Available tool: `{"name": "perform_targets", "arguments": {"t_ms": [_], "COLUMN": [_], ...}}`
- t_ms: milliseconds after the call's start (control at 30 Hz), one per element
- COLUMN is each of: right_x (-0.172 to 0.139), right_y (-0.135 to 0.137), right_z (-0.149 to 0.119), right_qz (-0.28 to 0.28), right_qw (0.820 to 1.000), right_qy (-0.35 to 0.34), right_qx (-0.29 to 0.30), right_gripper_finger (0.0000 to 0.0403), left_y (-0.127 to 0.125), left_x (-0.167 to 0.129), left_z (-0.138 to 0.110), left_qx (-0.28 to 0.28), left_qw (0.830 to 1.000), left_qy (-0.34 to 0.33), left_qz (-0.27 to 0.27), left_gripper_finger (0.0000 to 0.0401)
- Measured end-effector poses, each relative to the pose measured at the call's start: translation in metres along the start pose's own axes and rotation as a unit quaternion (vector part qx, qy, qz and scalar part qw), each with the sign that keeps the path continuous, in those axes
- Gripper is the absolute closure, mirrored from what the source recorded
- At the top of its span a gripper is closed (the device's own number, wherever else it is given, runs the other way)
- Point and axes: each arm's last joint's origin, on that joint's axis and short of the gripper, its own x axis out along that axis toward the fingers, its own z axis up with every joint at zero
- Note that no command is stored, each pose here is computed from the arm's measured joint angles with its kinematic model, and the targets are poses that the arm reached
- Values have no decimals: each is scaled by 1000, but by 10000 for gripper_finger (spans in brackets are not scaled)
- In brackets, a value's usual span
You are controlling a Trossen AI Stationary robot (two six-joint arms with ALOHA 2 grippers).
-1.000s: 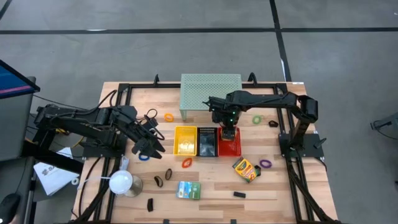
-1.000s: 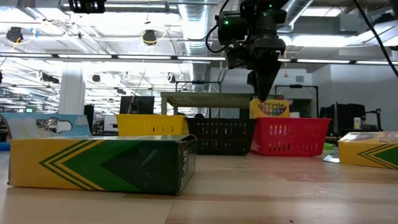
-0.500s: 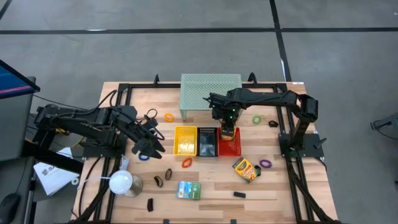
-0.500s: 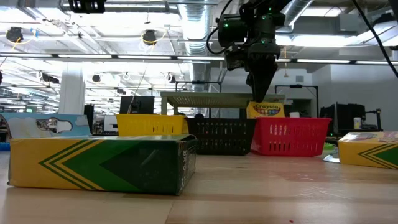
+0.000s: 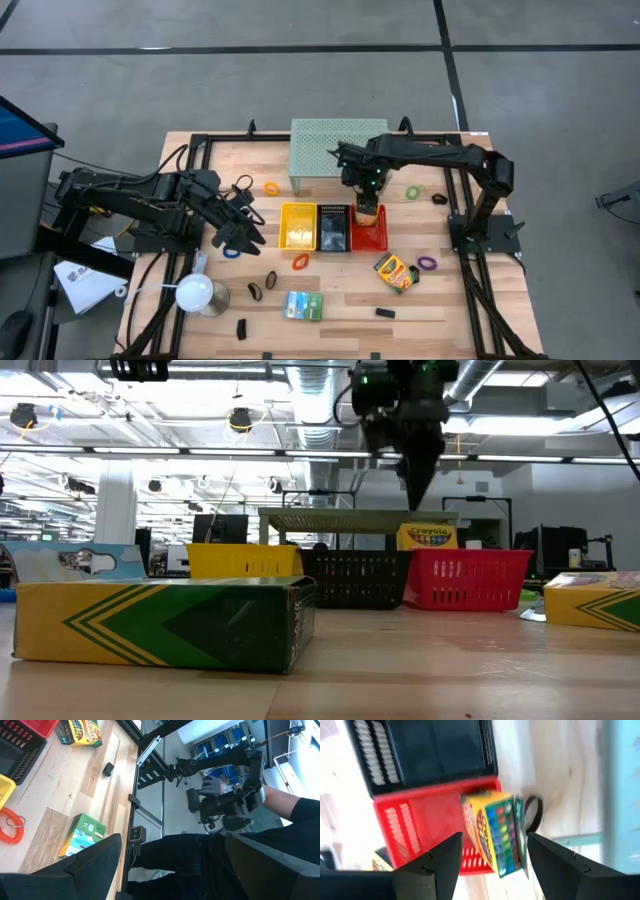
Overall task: Pick & Place Office Desk Supplies
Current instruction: Put the crayons box into the red bin
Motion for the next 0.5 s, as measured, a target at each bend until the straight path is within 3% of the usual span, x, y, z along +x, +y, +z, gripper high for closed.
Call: {"name": "perform_targets", "arguments": {"t_ms": [167,267,367,500], "right_x": [-22,-24,-27,-36], "right_y": [4,12,27,56], "right_z": [-3,-13,-24,-43], "right_qz": [1,5,19,30], "right_qw": [1000,997,993,994], "right_qy": [19,72,112,105], "right_qx": [14,26,32,30], "right_gripper_finger": [184,184,184,184], "left_y": [0,0,0,0], "left_x": [0,0,0,0], "left_z": [0,0,0,0], "left_qx": [0,0,0,0], "left_qw": [1000,1000,1000,1000], "left_qy": [0,1,1,1], "left_qz": [0,-1,-1,-1], "left_gripper_finger": [48,48,48,48]}}
